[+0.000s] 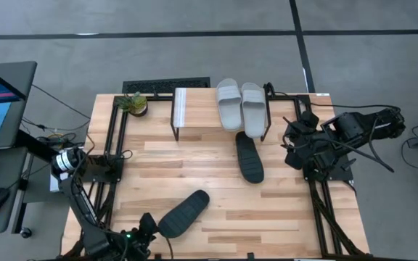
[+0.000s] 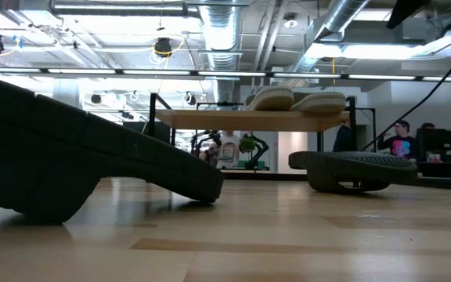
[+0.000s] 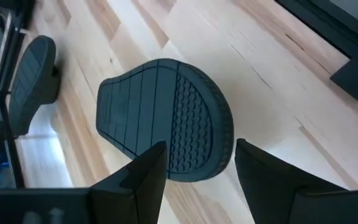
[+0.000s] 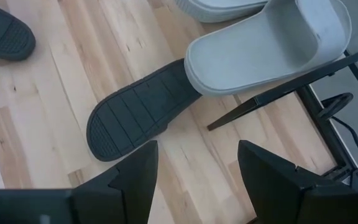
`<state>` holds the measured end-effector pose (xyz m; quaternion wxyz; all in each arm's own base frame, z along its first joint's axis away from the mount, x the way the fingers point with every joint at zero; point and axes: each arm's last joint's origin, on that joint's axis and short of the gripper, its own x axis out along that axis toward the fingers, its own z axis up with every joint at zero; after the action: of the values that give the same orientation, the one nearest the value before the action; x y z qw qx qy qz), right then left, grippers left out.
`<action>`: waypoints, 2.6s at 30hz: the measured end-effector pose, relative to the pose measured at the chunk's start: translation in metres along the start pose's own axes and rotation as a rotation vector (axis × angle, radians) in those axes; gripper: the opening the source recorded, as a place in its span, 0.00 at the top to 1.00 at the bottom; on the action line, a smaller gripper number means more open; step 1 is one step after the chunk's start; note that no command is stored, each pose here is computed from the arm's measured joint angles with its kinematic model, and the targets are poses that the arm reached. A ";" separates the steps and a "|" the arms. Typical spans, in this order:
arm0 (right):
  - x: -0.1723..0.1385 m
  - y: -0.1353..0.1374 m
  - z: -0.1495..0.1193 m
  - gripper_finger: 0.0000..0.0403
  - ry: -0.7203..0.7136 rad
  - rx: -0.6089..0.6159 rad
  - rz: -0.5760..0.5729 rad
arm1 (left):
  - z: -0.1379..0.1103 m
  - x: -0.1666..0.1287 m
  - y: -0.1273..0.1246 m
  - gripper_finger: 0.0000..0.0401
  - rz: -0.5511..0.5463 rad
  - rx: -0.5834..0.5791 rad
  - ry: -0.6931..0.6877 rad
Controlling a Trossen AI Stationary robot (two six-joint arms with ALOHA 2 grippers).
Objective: Pick and place slides into the shelf
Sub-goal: Put the left black slide on the shelf
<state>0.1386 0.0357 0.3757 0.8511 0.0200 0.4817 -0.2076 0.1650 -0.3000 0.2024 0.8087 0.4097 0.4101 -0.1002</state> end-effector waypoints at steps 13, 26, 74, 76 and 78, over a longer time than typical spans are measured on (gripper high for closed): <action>0.000 0.000 0.000 0.47 0.004 0.015 0.006 | 0.000 0.014 0.003 0.55 -0.062 -0.039 0.010; 0.000 0.000 0.000 0.47 0.009 0.016 0.015 | 0.000 0.036 -0.009 0.55 -0.080 -0.016 0.055; 0.000 0.001 -0.001 0.46 0.022 0.002 0.034 | 0.010 0.047 -0.004 0.55 0.212 -0.015 0.111; 0.000 0.001 -0.001 0.46 0.022 0.001 0.034 | 0.010 0.045 -0.001 0.55 0.214 -0.038 0.125; 0.000 0.001 -0.001 0.46 0.024 0.000 0.037 | 0.015 0.043 0.000 0.55 0.196 -0.060 0.113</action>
<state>0.1383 0.0369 0.3752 0.8489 0.0316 0.4916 -0.1914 0.2017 -0.3037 0.1749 0.8021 0.4285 0.4157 0.0151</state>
